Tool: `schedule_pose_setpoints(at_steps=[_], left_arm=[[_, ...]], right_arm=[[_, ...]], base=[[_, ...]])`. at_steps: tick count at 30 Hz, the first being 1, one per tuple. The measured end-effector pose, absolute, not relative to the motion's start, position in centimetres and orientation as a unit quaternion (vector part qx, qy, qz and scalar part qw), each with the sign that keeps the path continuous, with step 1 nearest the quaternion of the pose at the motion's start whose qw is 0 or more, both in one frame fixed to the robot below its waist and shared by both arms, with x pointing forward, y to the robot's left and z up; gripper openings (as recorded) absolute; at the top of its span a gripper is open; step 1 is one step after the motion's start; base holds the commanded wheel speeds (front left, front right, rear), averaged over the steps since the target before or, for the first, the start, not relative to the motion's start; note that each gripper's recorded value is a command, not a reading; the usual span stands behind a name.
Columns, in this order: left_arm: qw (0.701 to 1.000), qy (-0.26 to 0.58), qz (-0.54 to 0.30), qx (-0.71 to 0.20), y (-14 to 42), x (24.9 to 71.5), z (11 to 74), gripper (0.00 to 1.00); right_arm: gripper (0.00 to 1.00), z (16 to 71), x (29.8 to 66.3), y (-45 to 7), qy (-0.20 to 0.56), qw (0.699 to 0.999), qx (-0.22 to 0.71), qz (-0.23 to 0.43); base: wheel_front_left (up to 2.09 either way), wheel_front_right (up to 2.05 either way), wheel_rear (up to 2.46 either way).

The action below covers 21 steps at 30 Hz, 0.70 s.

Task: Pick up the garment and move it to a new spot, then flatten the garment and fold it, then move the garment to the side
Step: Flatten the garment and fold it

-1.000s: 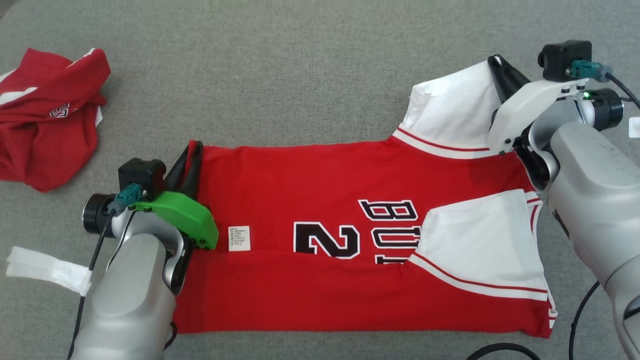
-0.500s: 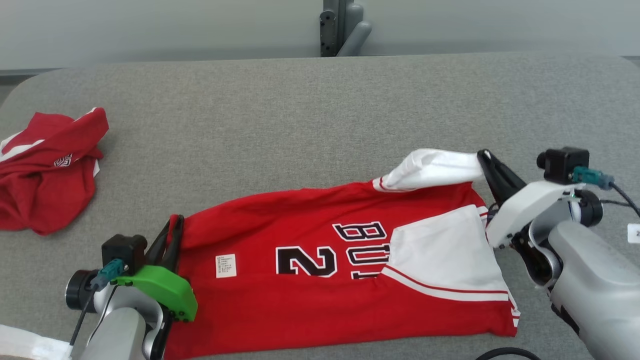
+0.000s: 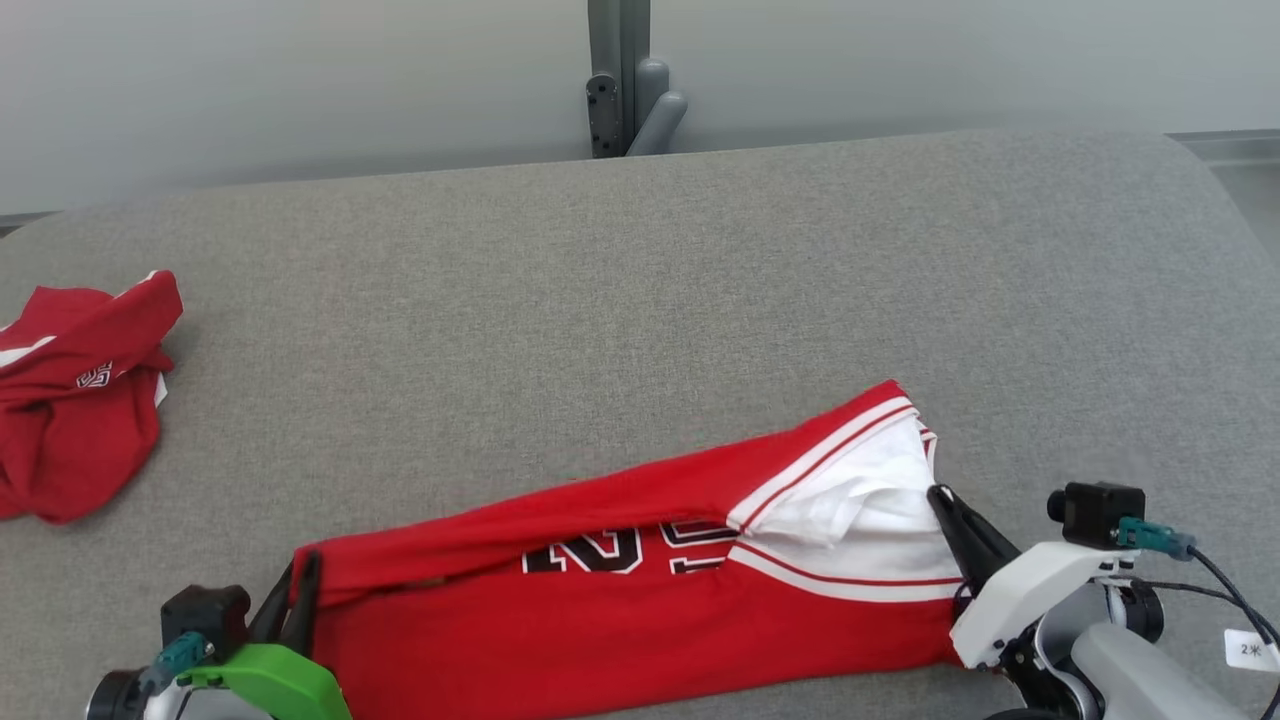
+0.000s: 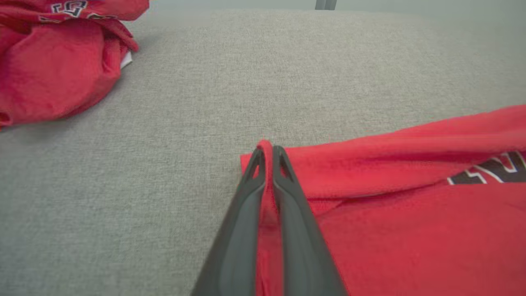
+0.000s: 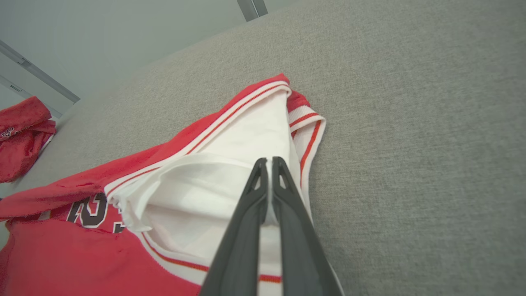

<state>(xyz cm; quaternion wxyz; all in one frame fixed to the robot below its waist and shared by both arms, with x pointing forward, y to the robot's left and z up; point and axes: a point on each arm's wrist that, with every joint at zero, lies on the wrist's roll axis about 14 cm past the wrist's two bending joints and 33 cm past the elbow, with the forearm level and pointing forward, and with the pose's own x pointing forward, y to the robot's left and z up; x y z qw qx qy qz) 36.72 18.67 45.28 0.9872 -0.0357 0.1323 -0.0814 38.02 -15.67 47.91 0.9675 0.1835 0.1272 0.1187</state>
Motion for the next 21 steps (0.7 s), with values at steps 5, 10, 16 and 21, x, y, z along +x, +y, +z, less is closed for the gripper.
schedule_pose_setpoints(at_steps=[5,10,16,21], left_arm=[[0.987,0.137,-0.072,-0.045,18.7,35.4,44.7,0.00],[0.987,0.135,-0.069,-0.044,18.8,34.9,44.7,0.00],[0.987,0.141,-0.069,-0.042,18.7,34.2,44.2,0.00],[0.988,0.139,-0.054,-0.045,19.0,33.8,44.1,0.46]], right_arm=[[0.00,47.4,36.5,-15.9,0.128,0.965,0.204,0.103],[0.00,47.7,35.9,-16.3,0.118,0.966,0.211,0.094],[0.00,47.8,35.3,-16.8,0.109,0.967,0.213,0.086],[0.52,47.0,34.7,-17.1,0.117,0.967,0.210,0.078]], base=[[0.00,0.00,0.00],[0.00,0.00,0.00],[0.00,0.00,0.00],[0.00,0.00,0.00]])
